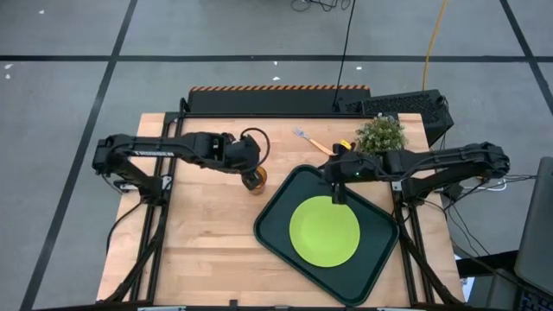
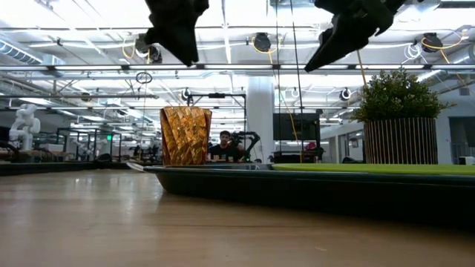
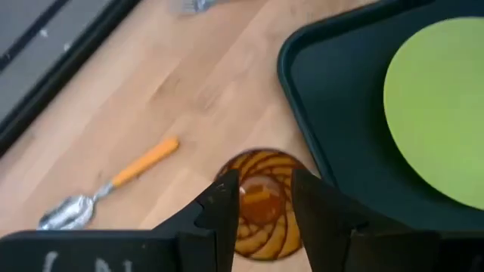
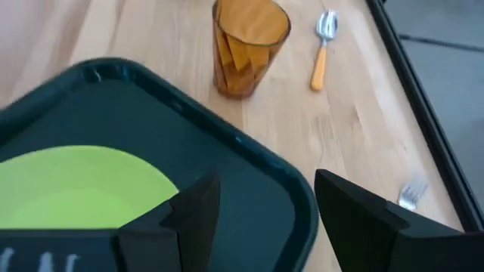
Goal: Pick and place plate/cup/fork/spoon on tray
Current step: Put the brown cup on the black tray to the top right of the green plate
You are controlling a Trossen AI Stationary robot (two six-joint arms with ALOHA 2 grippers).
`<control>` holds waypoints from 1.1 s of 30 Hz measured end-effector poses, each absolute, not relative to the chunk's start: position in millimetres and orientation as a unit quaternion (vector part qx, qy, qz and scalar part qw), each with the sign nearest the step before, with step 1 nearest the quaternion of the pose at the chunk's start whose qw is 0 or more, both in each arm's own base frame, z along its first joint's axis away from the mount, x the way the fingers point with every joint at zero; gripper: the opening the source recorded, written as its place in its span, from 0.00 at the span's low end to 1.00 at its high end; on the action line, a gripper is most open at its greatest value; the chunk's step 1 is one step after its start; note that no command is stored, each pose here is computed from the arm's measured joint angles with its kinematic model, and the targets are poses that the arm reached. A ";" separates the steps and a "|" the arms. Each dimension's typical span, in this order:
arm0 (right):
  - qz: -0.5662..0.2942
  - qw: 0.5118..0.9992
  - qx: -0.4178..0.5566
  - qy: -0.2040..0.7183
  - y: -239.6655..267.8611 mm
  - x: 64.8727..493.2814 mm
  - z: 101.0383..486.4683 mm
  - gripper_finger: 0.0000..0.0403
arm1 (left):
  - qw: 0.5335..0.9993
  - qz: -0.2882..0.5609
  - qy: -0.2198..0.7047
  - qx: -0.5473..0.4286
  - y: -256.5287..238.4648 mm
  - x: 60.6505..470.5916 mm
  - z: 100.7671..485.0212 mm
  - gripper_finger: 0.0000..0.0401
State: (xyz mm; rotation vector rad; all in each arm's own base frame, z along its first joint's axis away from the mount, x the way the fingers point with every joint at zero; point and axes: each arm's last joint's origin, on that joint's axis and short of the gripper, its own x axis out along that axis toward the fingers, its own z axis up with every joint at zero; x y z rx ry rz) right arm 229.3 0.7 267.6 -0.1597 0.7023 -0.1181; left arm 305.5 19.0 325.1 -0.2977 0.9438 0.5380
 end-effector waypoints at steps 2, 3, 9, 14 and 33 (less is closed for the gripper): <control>-0.053 0.941 -0.084 0.323 1.1 231.8 264.9 0.52 | 0.854 0.251 0.439 -0.123 19.3 306.7 327.3 0.31; -0.035 0.942 -0.098 0.320 2.0 232.6 264.2 0.52 | 0.862 0.245 0.430 -0.112 19.4 306.8 330.2 0.31; 0.019 0.922 -0.187 0.339 9.0 254.2 265.0 0.52 | 0.918 0.202 0.336 -0.056 19.5 309.5 357.2 0.31; 0.041 0.907 -0.231 0.350 12.7 287.6 281.8 0.52 | 0.930 0.202 0.304 -0.038 25.3 296.2 372.3 0.31; 0.092 0.879 -0.271 0.381 15.4 373.4 263.7 0.52 | 0.941 0.236 0.194 -0.144 21.8 201.1 310.2 0.31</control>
